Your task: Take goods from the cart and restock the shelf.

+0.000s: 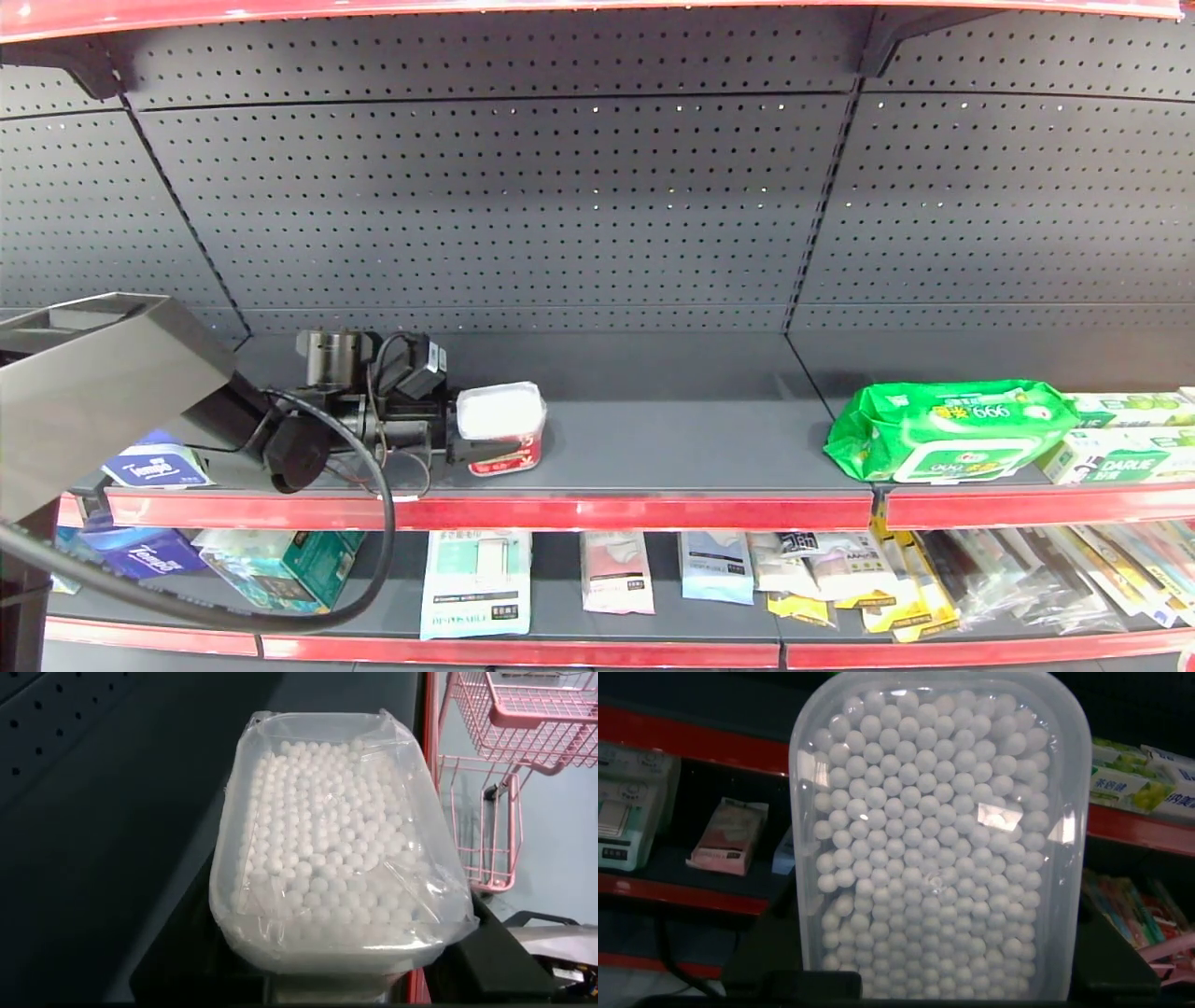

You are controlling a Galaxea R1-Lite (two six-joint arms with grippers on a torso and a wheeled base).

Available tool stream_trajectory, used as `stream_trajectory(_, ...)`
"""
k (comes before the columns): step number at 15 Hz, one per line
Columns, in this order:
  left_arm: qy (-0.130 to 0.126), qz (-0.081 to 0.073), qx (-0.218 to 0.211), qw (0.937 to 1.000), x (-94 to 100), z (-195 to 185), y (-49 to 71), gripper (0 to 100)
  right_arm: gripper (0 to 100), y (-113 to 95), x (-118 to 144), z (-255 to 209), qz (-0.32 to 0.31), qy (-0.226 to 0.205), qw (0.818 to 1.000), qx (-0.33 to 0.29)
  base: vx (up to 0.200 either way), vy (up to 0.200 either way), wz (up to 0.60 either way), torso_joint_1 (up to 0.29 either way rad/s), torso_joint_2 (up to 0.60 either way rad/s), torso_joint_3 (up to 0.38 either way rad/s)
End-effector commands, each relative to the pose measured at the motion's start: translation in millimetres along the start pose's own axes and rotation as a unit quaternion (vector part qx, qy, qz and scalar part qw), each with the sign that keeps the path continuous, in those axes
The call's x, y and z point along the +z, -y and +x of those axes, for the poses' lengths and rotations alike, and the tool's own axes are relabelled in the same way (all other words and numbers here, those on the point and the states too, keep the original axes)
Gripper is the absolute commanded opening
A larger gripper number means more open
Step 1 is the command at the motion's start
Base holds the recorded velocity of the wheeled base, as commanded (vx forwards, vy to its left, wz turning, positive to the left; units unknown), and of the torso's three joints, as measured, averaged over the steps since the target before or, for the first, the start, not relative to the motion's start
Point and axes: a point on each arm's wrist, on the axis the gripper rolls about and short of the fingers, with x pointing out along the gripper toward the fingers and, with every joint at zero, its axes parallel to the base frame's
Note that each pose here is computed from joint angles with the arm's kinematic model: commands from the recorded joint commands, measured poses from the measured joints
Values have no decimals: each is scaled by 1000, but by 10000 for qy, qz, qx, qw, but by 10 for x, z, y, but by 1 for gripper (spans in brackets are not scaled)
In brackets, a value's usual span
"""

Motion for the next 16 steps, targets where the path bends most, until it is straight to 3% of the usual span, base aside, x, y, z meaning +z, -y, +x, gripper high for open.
stream_trajectory(1,-4,-81,-89,9999,-66,37,15,0,0,0,-2,0,-3,-3,10000,7,0,0,0,0,0,0)
stream_trajectory(16,112,-106,-422,9990,-154,93,84,0,0,0,0,0,-3,3,10000,-2,0,0,0,0,0,0)
